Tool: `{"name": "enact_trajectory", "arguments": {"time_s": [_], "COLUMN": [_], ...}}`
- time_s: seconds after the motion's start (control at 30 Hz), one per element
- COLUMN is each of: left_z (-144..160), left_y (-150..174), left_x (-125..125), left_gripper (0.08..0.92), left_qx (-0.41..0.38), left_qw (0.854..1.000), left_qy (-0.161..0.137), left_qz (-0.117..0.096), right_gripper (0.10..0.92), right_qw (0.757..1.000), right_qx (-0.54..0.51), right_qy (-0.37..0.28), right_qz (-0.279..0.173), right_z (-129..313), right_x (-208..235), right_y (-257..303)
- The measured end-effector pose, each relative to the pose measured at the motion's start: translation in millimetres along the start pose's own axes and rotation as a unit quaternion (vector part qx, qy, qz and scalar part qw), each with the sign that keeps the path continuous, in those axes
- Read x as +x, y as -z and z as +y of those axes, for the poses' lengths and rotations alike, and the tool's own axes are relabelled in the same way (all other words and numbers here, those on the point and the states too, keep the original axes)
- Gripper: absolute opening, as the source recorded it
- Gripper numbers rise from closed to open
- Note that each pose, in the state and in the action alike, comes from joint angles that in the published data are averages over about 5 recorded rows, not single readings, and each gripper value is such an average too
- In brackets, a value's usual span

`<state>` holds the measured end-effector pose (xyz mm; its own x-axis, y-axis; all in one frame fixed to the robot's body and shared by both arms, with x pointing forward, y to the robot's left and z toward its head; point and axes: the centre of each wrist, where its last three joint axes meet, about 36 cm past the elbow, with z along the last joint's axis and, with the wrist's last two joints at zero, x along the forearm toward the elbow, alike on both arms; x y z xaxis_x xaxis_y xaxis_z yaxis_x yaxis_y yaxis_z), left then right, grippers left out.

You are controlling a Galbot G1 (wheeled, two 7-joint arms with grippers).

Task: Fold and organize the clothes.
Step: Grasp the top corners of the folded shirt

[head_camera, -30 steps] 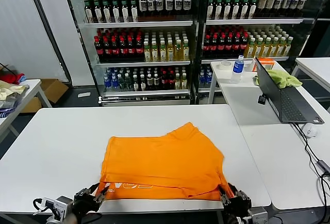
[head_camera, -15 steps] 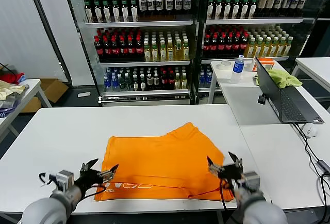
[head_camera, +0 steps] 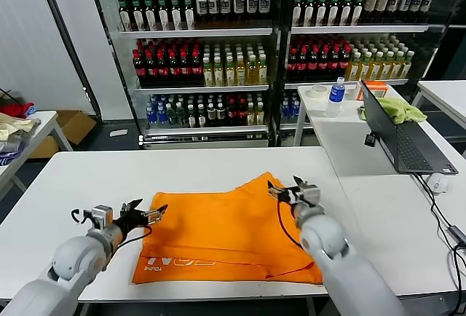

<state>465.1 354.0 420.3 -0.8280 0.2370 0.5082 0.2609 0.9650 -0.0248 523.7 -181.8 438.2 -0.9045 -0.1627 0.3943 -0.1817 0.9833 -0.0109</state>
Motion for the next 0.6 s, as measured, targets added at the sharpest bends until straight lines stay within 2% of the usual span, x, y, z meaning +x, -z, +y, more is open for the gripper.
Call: {"name": "enact_trajectory", "arguments": {"time_s": [0.27,0.6], "left_z": [18,28], "left_y": [6,8], "left_x": [-33,-51], "left_gripper": [0.823,0.823], "left_qx": [0.006,0.008], "left_qw": [1.0,1.0], "left_qy": [0.004,0.014], "left_qz": [0.007,0.017], "right_gripper": [0.823,0.823], "right_qw": [1.0,0.999], "right_qx": [-0.007,-0.012], "right_qy": [-0.011,-0.018], "right_qz": [0.021,0.048], "right_z": [6,8], "right_x": [-58,-84], "right_y": [11,3]}}
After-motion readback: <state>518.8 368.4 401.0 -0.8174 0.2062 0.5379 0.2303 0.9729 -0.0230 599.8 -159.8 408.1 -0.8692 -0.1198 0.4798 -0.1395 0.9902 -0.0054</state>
